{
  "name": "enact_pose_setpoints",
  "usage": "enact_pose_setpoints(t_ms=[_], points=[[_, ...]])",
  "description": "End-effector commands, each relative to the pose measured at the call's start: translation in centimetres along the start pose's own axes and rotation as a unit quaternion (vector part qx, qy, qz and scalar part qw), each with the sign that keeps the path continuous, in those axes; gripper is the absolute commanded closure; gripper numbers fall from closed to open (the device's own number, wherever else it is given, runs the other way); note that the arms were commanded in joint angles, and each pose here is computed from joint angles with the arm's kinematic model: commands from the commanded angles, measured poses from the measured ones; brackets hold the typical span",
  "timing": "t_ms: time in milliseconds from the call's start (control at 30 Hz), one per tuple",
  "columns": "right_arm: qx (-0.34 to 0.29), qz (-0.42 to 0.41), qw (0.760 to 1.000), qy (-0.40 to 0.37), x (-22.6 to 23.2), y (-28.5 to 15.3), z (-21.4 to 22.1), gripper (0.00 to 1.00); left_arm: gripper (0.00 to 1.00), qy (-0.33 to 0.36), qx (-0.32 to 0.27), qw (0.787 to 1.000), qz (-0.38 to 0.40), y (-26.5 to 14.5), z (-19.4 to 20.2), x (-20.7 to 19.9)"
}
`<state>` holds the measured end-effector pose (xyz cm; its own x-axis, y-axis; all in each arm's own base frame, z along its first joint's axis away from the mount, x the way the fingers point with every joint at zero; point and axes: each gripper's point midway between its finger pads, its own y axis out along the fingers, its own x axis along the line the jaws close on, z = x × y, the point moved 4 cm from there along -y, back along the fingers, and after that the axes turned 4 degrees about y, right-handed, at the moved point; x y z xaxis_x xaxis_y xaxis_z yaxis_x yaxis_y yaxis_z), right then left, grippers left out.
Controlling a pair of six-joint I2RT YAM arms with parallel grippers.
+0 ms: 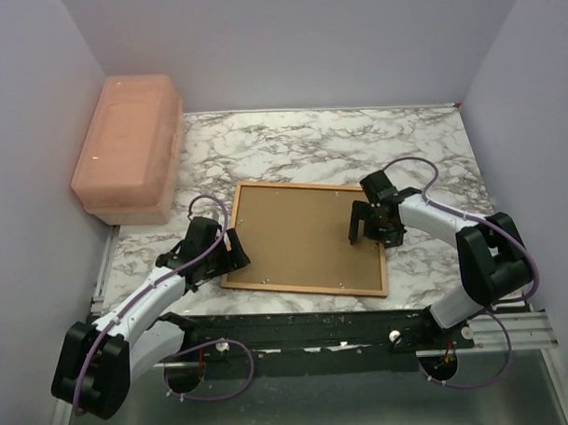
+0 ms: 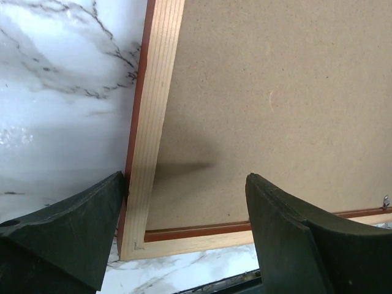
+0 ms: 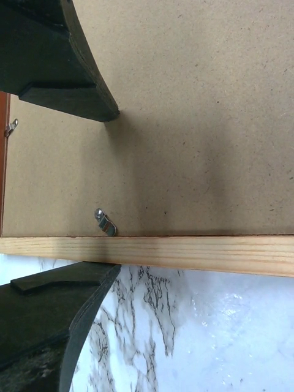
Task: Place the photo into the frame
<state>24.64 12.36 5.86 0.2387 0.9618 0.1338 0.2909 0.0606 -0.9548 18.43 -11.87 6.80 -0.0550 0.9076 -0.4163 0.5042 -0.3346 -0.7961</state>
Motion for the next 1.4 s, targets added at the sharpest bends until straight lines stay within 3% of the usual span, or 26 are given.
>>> enact_pose_setpoints(t_ms=[0,333,600,733,867,1000,1067,1233,1367], points=[[0.007,-0.06,0.998,0.009,3.1,0.4,-0.2,0.0,0.21,-0.062,0.105,0.991,0.062,-1.2,5.7,-1.9],[-0.045,-0.001,0.998,0.044,0.4,-0.7,-0.3,0.0,0.21,-0.061,0.095,0.991,0.078,-1.5,7.4,-1.4],[-0.077,-0.003,0.993,0.088,-2.2,-1.3,-1.2,0.14,0.21,-0.053,0.102,0.989,0.088,-1.3,8.0,-1.9],[-0.068,-0.01,0.992,0.105,-3.0,-1.1,-1.4,0.32,0.21,-0.05,0.105,0.99,0.083,-1.2,8.1,-1.9],[-0.065,-0.01,0.992,0.112,-3.4,-1.0,-1.3,0.36,0.21,-0.048,0.106,0.99,0.083,-1.1,8.2,-1.9],[-0.063,-0.008,0.991,0.114,-3.7,-1.1,-1.1,0.68,0.21,-0.047,0.105,0.99,0.081,-1.1,8.2,-1.9],[-0.062,-0.005,0.991,0.114,-3.8,-1.1,-0.9,0.74,0.21,-0.047,0.106,0.99,0.08,-1.1,8.3,-1.9],[-0.063,0.015,0.991,0.114,-4.5,-0.9,-0.8,1.0,0.21,-0.045,0.106,0.99,0.08,-1.0,8.3,-1.9],[-0.062,0.016,0.992,0.109,-4.5,-0.7,-0.9,1.0,0.21,-0.044,0.106,0.99,0.079,-1.1,8.2,-2.0]])
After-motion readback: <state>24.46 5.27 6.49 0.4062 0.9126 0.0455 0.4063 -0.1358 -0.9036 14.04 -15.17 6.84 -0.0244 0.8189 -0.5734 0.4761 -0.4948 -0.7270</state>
